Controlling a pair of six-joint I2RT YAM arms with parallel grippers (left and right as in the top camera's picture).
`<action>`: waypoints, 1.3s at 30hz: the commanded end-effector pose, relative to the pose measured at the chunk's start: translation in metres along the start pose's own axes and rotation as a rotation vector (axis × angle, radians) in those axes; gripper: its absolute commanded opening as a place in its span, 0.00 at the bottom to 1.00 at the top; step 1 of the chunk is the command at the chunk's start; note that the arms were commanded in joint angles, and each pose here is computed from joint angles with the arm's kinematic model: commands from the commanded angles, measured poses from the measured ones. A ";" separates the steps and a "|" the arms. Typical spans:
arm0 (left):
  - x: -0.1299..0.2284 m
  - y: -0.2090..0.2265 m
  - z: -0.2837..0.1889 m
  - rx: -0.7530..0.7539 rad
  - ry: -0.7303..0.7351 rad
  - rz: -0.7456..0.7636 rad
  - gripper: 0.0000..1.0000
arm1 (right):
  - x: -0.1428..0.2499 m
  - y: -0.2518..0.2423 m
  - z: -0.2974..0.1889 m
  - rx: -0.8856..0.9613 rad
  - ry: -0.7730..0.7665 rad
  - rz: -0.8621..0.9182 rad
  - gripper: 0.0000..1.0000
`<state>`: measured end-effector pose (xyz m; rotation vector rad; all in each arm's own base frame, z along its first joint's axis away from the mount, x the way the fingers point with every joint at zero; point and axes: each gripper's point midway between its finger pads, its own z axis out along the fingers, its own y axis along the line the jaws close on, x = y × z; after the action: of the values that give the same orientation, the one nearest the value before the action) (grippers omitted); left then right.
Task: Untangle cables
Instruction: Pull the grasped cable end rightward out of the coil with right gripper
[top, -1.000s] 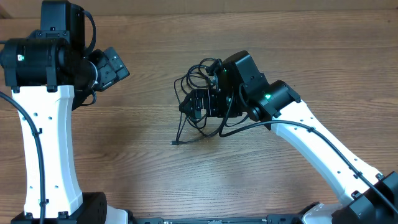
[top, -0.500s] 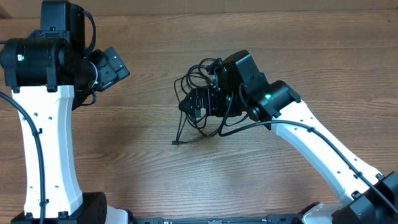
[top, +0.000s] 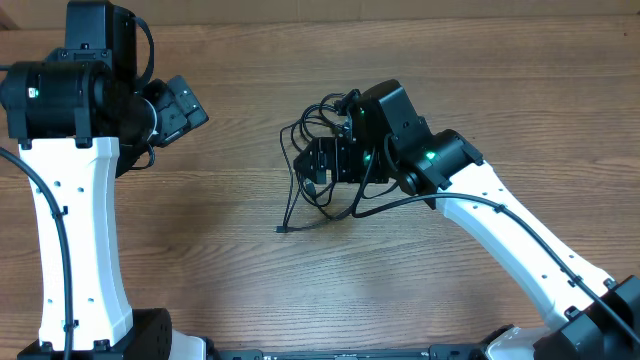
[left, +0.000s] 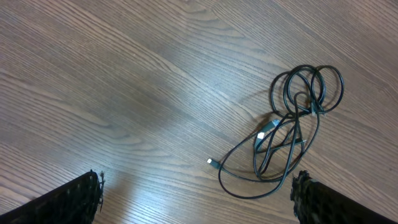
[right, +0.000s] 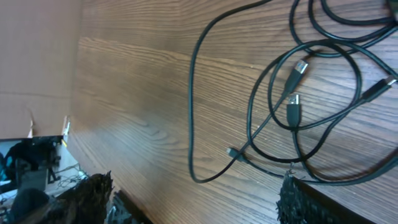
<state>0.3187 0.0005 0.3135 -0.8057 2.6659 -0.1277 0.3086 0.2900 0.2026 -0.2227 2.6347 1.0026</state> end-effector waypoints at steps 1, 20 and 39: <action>0.000 0.002 0.004 -0.010 0.013 0.015 1.00 | 0.005 -0.001 0.008 0.008 0.012 -0.003 0.86; 0.000 0.002 0.004 -0.010 0.013 0.015 1.00 | 0.030 -0.009 0.083 -0.002 0.152 0.037 0.57; 0.000 0.002 0.004 -0.010 0.013 0.015 1.00 | -0.026 0.094 -0.008 -0.287 -0.049 -0.272 0.04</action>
<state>0.3186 0.0005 0.3135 -0.8058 2.6663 -0.1276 0.3072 0.3547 0.1684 -0.3892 2.6538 1.2091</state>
